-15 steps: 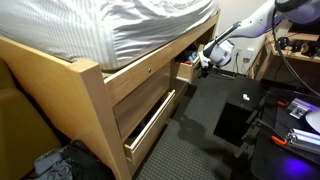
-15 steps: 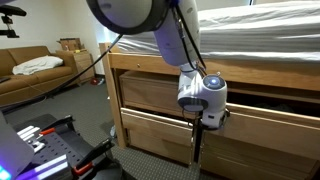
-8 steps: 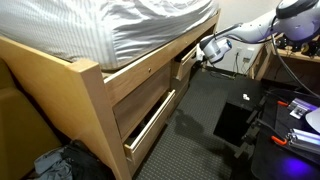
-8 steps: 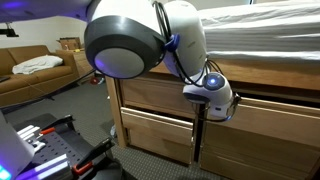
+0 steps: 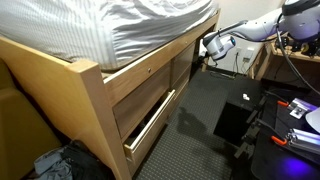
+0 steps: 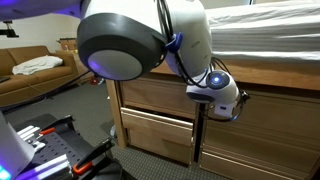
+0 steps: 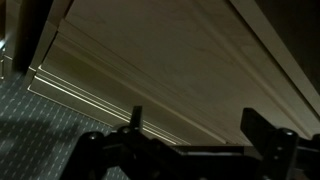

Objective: Close the topmost drawer on the right

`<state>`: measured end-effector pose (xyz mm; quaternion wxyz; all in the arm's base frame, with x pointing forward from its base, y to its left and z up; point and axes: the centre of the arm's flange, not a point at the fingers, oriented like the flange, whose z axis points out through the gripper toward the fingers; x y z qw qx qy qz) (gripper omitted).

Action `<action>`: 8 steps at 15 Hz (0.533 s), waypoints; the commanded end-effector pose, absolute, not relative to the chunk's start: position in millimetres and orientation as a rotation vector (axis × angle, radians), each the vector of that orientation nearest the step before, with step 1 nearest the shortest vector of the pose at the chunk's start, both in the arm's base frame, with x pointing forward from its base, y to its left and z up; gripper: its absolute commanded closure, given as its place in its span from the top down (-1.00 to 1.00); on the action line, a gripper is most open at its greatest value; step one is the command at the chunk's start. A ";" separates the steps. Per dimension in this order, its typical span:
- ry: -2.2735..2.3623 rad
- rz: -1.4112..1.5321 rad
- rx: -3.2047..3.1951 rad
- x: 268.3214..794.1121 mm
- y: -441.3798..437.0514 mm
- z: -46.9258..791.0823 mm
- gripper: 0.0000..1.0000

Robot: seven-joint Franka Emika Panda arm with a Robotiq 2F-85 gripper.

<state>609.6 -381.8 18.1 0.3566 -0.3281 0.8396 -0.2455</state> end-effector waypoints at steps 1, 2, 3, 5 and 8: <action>2.282 -0.540 -0.933 593.7 -387.3 11.5 1.00; 2.317 -0.510 -0.951 587.5 -390.5 6.2 1.00; 2.362 -0.481 -0.982 580.0 -394.7 2.2 1.00; 2.403 -0.411 -0.998 569.5 -403.6 -0.8 1.00; 2.390 -0.290 -0.991 506.1 -434.0 19.6 1.00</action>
